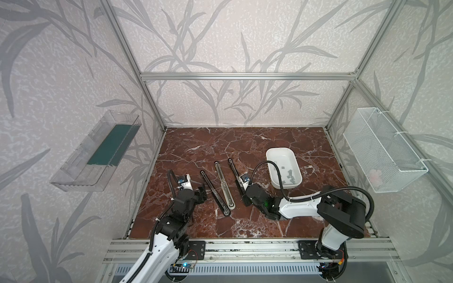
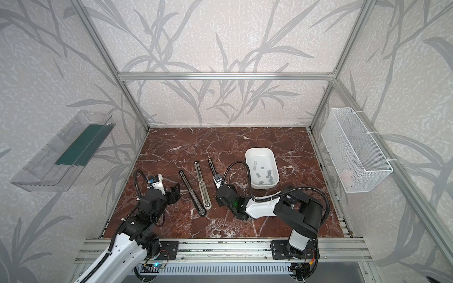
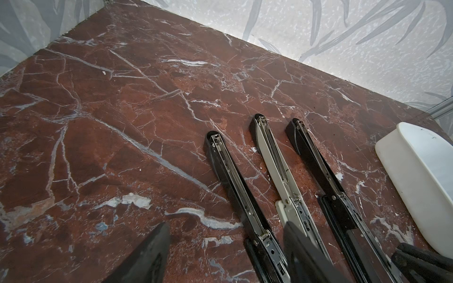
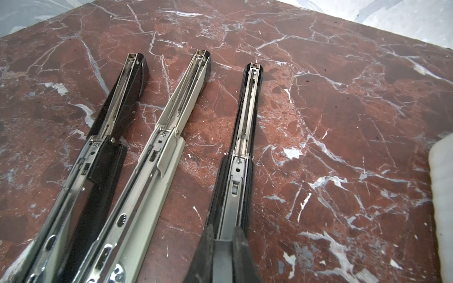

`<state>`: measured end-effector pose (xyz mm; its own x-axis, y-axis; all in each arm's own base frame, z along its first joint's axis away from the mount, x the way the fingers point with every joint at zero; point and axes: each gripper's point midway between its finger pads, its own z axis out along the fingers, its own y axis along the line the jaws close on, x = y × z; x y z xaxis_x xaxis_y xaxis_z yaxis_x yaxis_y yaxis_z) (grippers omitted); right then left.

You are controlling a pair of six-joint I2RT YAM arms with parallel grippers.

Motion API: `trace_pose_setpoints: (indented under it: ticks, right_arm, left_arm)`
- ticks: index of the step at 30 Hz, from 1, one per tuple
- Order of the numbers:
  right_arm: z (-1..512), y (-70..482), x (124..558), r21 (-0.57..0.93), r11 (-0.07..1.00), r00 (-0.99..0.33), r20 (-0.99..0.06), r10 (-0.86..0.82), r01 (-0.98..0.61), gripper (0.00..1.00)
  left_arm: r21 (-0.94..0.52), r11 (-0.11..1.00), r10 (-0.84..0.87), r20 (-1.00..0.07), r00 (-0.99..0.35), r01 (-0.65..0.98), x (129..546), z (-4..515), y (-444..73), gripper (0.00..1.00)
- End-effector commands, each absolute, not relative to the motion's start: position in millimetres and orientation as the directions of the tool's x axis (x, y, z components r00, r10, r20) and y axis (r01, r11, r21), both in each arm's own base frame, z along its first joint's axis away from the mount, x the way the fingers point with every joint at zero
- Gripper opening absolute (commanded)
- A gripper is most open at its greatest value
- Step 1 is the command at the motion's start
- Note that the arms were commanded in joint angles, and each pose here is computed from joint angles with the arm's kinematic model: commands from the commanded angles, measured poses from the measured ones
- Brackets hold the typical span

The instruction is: Load the staples into the stapler

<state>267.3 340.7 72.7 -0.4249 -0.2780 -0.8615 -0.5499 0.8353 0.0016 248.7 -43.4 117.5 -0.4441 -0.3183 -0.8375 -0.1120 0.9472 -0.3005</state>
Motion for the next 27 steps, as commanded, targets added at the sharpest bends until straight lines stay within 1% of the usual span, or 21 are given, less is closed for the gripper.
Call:
trace_pose_setpoints:
  ticks: [1,17,27]
  right_arm:
    - [67,335,269,-0.002,0.848,-0.433,-0.859,-0.273,-0.53,0.01]
    - [60,332,261,0.018,0.843,-0.474,-0.833,-0.284,-0.538,0.0]
    - [68,333,258,0.006,0.836,-0.457,-0.84,-0.293,-0.548,0.0]
  left_arm:
    - [-0.315,0.938,-0.346,-0.839,-0.42,-0.143,250,118,-38,0.75]
    - [-0.317,0.938,-0.346,-0.839,-0.419,-0.14,250,118,-39,0.75]
    - [-0.317,0.938,-0.346,-0.84,-0.419,-0.139,250,118,-39,0.75]
